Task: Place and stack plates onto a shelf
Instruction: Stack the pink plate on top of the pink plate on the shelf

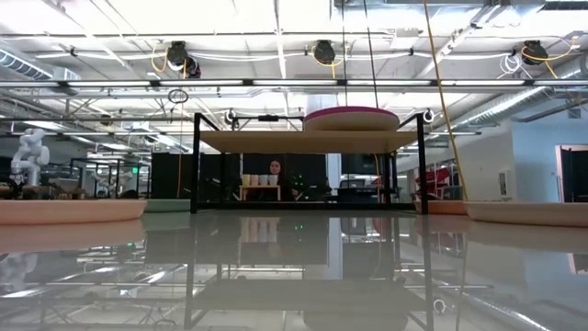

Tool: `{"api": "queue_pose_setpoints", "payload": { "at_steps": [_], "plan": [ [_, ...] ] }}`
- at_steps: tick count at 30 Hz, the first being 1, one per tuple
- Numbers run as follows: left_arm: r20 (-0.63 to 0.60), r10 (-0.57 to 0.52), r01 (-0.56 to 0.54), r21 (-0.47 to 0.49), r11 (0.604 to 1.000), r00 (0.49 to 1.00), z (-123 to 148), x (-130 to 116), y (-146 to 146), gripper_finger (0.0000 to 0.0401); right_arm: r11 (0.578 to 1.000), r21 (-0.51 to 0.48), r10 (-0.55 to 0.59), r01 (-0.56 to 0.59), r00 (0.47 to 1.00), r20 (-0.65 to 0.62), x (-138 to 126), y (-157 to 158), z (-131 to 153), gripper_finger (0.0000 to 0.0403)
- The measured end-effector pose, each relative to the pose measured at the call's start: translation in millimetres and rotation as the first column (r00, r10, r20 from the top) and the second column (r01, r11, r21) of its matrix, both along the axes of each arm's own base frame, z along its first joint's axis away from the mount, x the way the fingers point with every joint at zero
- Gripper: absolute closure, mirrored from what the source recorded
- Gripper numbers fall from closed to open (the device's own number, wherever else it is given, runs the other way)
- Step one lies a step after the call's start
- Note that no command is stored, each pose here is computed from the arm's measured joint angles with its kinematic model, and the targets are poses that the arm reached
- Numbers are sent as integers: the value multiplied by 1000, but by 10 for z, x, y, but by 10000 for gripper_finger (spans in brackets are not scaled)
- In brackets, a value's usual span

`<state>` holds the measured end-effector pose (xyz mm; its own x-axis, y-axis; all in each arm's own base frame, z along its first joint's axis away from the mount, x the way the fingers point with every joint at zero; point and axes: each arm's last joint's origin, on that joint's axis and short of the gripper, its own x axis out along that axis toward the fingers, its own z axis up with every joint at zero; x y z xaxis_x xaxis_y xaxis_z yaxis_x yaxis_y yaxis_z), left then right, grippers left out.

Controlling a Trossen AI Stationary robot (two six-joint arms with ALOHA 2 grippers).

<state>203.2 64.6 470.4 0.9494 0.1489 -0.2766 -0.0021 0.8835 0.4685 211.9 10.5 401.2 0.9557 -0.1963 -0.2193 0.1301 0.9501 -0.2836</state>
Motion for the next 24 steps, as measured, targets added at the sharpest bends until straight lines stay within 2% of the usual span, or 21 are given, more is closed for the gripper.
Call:
{"api": "queue_pose_setpoints", "payload": {
  "at_steps": [4,7,11,14,18,24],
  "plan": [
    [89,6,-3,-43,999,996,-255,-81,-54,243,997,33,68,-64,986,-150,252,44,-251,254],
    [137,15,-2,-90,996,990,-487,-165,-99,243,992,79,114,-98,965,-235,344,69,-386,254],
    [165,22,6,-170,985,986,-881,-221,-152,243,985,162,118,-62,922,-369,401,83,-580,254],
    [196,30,18,-238,971,980,-1150,-264,-197,243,973,227,147,-40,868,-475,371,126,-703,254],
    [228,16,58,-315,947,974,-1528,-262,-272,243,942,335,236,-26,760,-605,335,267,-876,254],
    [351,-23,147,-328,933,936,-1907,-243,-364,243,895,446,352,-19,644,-679,336,587,-1148,254]
  ]
}}
